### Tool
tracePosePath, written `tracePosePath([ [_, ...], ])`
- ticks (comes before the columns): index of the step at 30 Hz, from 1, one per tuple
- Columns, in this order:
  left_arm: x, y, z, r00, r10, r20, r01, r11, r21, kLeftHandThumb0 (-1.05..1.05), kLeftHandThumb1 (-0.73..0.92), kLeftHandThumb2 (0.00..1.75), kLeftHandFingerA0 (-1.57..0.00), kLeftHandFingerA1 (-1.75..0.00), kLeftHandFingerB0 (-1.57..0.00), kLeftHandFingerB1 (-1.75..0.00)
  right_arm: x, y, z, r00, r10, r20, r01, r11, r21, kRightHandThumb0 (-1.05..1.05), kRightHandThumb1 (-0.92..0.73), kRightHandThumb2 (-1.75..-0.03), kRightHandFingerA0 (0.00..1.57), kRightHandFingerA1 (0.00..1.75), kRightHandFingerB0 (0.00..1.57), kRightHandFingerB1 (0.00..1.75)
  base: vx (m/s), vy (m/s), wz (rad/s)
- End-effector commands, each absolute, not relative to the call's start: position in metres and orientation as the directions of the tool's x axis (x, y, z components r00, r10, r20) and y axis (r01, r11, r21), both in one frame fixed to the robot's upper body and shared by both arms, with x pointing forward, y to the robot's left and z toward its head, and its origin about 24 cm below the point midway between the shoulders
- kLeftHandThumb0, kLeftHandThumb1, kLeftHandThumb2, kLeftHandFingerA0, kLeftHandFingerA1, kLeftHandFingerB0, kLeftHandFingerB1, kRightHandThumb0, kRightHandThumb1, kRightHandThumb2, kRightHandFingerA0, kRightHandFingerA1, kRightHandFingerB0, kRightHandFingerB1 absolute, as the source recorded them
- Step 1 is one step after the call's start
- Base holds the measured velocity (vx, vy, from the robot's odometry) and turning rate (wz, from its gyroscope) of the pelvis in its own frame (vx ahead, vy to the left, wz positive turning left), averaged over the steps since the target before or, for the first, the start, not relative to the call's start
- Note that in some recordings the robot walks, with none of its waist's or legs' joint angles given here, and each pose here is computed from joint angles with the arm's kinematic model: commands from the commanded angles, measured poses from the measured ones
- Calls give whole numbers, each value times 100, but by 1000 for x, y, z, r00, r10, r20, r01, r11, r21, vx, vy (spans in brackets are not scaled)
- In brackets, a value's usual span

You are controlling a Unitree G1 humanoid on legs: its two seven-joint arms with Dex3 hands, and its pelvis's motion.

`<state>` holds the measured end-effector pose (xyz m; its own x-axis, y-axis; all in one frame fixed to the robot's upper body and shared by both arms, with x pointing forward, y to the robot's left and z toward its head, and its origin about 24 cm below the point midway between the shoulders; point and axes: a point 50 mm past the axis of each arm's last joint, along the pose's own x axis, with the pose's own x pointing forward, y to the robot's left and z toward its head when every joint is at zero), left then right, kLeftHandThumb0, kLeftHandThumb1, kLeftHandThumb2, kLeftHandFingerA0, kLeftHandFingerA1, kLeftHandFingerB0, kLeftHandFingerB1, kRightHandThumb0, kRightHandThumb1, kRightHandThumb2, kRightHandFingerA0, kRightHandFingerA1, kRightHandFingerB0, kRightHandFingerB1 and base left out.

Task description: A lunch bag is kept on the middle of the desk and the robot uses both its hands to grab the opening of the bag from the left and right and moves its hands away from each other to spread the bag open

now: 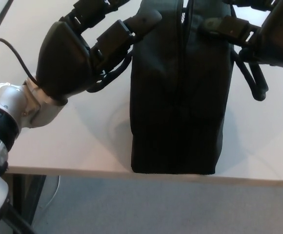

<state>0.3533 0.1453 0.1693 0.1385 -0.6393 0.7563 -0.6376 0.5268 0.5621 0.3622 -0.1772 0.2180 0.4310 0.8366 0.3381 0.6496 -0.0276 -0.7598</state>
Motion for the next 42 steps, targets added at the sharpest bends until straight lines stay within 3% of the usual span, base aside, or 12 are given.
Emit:
tracePosePath([
  [1,351,146,163,156,-654,740,-611,525,593,8,36,89,-22,-53,-12,-50,365,-174,224,424,851,310,680,-72,-730,-35,-58,-58,40,33,42,34,0,0,0],
  [2,351,146,163,156,-653,741,-612,525,591,8,36,89,-22,-53,-12,-50,365,-174,224,424,851,309,680,-74,-729,-35,-58,-58,40,33,42,34,0,0,0],
  [3,352,147,162,165,-661,732,-615,511,600,7,51,61,-35,-35,-23,-33,365,-174,225,416,853,313,686,-69,-724,-36,-58,-59,43,34,49,36,0,0,0],
  [5,352,147,162,172,-663,729,-615,506,605,8,50,62,-34,-35,-24,-33,365,-174,226,401,858,320,694,-57,-718,-33,-56,-57,46,35,54,37,0,0,0],
  [6,353,148,163,174,-659,732,-617,506,602,8,36,91,-22,-54,-16,-51,365,-174,226,403,856,325,687,-48,-725,-33,-53,-56,46,35,58,38,0,0,0],
  [7,354,149,163,187,-660,728,-624,493,607,11,37,93,-21,-53,-19,-52,365,-173,226,414,853,319,678,-55,-733,-35,-51,-56,46,36,59,38,0,0,0],
  [12,355,152,161,221,-656,721,-618,478,624,11,38,92,-22,-53,-21,-52,365,-172,227,408,857,315,667,-45,-743,-37,-52,-56,45,36,53,37,0,0,0],
  [13,355,153,161,228,-658,718,-617,473,629,8,53,61,-37,-36,-33,-34,365,-171,227,412,858,308,666,-54,-744,-40,-58,-58,42,36,47,36,0,0,0],
  [15,356,154,160,245,-658,712,-615,462,639,8,53,61,-37,-36,-33,-34,366,-171,229,425,860,282,670,-90,-737,-43,-58,-58,39,36,43,34,0,0,0],
  [20,357,156,157,274,-641,717,-617,454,643,9,36,93,-22,-54,-24,-54,366,-171,231,433,855,284,672,-97,-734,-41,-52,-56,49,36,51,36,0,0,0],
  [21,356,156,156,272,-639,719,-621,454,639,10,50,68,-34,-35,-31,-34,366,-172,231,434,854,286,671,-94,-735,-39,-53,-56,51,36,53,36,0,0,0],
  [42,341,146,132,130,-759,638,-589,458,665,6,51,56,-43,-34,-34,-33,368,-174,235,442,805,397,630,37,-776,-32,-49,-55,53,37,47,36,0,0,0],
])
